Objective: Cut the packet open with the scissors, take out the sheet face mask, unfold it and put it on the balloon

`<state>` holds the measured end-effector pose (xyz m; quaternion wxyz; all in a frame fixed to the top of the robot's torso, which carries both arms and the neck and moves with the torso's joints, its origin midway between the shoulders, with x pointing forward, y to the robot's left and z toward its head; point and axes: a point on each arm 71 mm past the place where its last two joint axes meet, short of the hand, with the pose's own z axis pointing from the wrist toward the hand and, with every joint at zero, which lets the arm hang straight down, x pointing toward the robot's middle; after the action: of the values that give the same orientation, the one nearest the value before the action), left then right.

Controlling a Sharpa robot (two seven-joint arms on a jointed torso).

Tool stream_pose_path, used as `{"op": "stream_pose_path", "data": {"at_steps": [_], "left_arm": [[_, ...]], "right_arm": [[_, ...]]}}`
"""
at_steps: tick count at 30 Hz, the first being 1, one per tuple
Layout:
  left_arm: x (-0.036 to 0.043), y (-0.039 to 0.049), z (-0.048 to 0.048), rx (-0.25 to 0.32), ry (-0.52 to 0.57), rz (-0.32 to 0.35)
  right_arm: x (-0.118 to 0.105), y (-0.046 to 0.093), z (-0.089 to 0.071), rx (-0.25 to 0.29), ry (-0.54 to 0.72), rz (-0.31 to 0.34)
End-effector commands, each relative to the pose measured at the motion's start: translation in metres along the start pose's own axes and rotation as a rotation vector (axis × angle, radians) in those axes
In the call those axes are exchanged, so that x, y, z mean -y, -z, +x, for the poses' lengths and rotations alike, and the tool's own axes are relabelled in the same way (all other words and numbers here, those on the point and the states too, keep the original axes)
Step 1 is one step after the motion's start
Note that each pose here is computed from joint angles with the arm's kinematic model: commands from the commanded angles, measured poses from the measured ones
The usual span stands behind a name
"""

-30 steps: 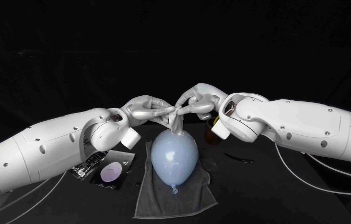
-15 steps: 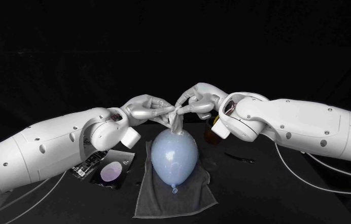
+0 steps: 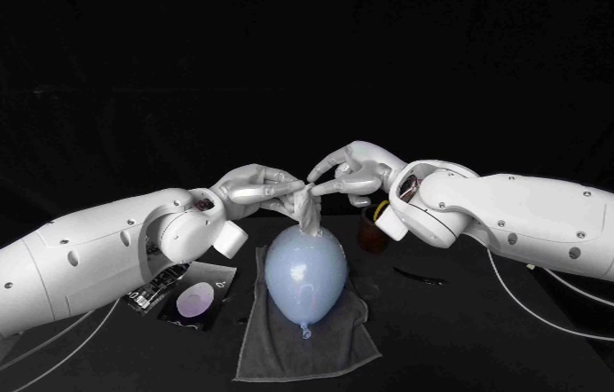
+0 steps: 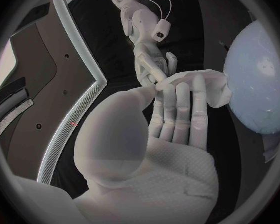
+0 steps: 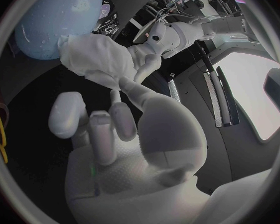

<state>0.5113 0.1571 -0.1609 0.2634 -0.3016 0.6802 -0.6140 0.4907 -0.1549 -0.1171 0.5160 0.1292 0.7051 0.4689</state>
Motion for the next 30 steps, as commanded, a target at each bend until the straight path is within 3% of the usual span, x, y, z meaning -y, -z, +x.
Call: {"op": "stream_pose_path", "data": {"at_steps": [1, 14, 20, 30], "left_arm": [[0.0019, -0.0002, 0.0001, 0.016, 0.051, 0.016], [-0.0037, 0.0016, 0.0019, 0.013, 0.095, 0.008], [-0.0050, 0.0022, 0.0037, 0.003, 0.104, 0.007], [-0.0054, 0.0039, 0.0050, -0.010, 0.110, 0.007]], "right_arm": [[-0.010, 0.005, -0.003, 0.058, 0.099, -0.144], [-0.016, 0.030, 0.006, 0.151, 0.294, -0.393], [-0.016, 0.031, 0.010, 0.181, 0.350, -0.433], [-0.014, 0.025, 0.012, 0.221, 0.388, -0.435]]}}
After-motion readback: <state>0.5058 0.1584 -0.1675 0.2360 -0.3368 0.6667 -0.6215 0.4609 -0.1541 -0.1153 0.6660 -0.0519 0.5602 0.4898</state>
